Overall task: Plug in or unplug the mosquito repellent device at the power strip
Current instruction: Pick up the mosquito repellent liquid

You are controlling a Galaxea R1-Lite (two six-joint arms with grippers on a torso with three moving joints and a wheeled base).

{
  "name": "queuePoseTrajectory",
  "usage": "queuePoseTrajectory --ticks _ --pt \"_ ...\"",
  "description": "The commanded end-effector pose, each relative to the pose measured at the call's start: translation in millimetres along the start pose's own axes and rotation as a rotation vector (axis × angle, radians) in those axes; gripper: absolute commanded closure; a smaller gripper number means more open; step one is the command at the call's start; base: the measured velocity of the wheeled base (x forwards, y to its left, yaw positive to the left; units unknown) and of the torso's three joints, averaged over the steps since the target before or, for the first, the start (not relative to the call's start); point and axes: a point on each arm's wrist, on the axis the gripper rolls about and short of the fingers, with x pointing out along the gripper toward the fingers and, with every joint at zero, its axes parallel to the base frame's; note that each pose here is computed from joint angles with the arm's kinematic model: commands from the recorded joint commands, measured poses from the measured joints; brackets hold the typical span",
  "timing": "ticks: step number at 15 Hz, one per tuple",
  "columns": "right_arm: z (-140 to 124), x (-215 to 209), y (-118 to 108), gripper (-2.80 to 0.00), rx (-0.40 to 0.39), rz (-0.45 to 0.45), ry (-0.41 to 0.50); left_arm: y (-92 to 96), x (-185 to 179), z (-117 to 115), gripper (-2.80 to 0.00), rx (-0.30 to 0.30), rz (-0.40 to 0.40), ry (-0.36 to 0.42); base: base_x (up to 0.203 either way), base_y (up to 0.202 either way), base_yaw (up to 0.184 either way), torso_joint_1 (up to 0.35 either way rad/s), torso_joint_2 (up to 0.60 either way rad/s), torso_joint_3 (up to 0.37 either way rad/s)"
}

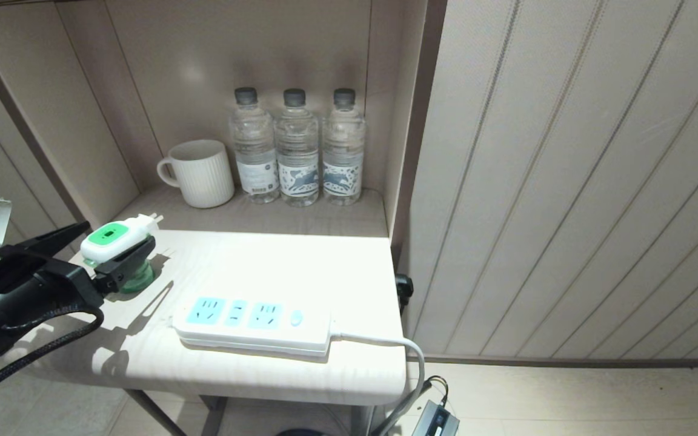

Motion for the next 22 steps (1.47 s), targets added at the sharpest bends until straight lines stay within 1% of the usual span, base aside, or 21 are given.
queuePoseTrajectory --ticks 1,2,7,10,22 --pt "0.1 0.0 0.0 0.0 0.0 0.0 -0.001 0.5 1.4 2.0 -2.8 0.009 -0.001 -0.019 0.0 0.0 0.0 0.0 0.0 0.0" --pt "0.1 0.0 0.0 0.0 0.0 0.0 -0.001 0.8 2.2 2.9 -2.8 0.012 0.0 -0.027 0.0 0.0 0.0 0.0 0.0 0.0" --pt "0.1 0.0 0.0 0.0 0.0 0.0 -0.001 2.2 5.8 -3.6 -2.8 0.007 0.002 -0.002 0.0 0.0 0.0 0.0 0.0 0.0" --pt "0.1 0.0 0.0 0.0 0.0 0.0 -0.001 7.7 8.6 -6.2 -2.8 0.002 0.023 0.007 0.0 0.0 0.0 0.0 0.0 0.0" --pt "0.1 0.0 0.0 0.0 0.0 0.0 -0.001 9.1 13.7 -4.2 -2.8 0.003 0.022 0.0 0.0 0.0 0.0 0.0 0.0 0.0"
